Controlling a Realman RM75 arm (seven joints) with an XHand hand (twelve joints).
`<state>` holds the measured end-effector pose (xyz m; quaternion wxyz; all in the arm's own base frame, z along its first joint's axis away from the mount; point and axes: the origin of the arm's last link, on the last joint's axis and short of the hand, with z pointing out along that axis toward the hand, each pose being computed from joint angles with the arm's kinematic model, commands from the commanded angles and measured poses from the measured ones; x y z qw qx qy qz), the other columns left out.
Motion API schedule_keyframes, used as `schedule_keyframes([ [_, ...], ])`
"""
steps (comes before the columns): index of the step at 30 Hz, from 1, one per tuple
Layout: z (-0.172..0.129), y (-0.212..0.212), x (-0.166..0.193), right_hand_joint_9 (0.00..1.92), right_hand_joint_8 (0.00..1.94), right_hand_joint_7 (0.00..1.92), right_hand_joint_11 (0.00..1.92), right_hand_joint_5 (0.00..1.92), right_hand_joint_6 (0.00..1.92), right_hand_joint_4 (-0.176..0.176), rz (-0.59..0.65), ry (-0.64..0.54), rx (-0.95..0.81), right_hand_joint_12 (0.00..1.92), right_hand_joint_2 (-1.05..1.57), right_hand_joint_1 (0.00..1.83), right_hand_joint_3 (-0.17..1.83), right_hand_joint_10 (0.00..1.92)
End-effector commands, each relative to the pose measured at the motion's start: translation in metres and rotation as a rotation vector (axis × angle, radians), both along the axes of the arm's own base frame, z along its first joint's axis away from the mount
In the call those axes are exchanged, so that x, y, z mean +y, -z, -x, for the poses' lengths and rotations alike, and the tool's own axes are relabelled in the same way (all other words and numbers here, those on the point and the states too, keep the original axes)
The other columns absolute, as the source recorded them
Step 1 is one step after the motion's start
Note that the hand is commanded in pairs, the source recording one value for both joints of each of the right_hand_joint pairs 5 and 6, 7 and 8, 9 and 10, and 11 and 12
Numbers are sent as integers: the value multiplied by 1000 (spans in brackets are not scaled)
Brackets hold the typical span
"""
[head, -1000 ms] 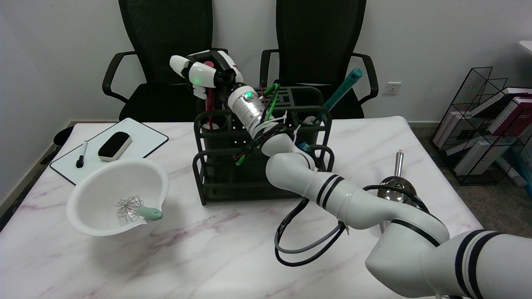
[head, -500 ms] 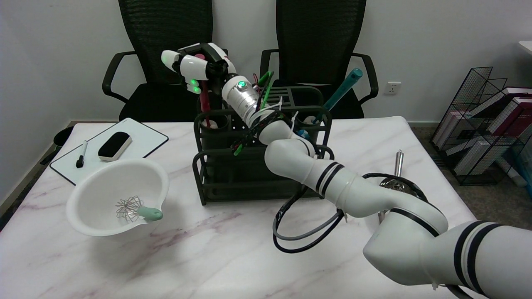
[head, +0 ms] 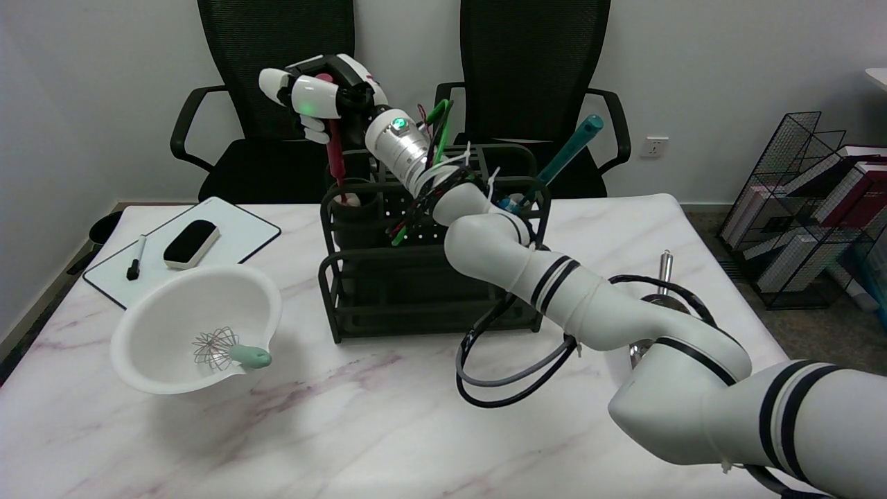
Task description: Pick up the pink sponge bottle brush.
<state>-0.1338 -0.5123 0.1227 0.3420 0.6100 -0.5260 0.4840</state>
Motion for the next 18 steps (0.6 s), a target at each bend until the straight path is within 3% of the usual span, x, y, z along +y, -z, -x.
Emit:
schedule_keyframes([
  [1, -12, -11, -2, 1920, 1920, 1920, 1920, 1920, 1920, 0, -7, -9, 29, 1920, 1571, 1038, 678, 1920],
  [18, -5, -39, -6, 1920, 1920, 1920, 1920, 1905, 1905, 0, 41, 1, 40, 1920, 1571, 1030, 653, 1920],
])
